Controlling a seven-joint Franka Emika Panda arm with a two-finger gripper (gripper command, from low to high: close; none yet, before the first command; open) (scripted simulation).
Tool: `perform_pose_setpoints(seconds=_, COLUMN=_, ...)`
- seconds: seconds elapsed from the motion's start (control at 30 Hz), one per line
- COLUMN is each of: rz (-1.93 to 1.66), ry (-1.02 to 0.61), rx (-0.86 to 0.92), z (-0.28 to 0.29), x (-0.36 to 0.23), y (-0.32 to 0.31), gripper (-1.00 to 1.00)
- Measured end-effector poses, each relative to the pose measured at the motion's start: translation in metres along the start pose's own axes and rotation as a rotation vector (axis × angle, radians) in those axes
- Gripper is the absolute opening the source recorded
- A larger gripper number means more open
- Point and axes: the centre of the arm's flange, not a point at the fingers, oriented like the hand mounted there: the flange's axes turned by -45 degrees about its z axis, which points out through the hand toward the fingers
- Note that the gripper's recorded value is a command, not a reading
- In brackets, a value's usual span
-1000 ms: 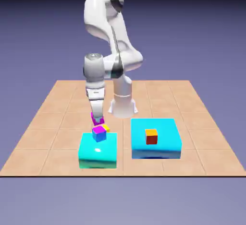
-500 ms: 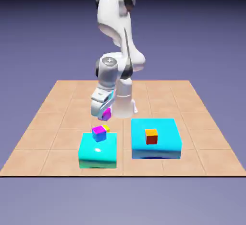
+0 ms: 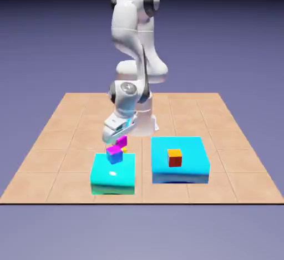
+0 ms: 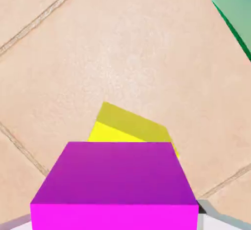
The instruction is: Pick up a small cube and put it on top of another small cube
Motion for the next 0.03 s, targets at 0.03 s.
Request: perform_pose_setpoints(seconds=0.03, rz=0.000, ry=0.000, rx=0.000, z=0.0000, x=0.0000, y=0.0000, gripper=1.00)
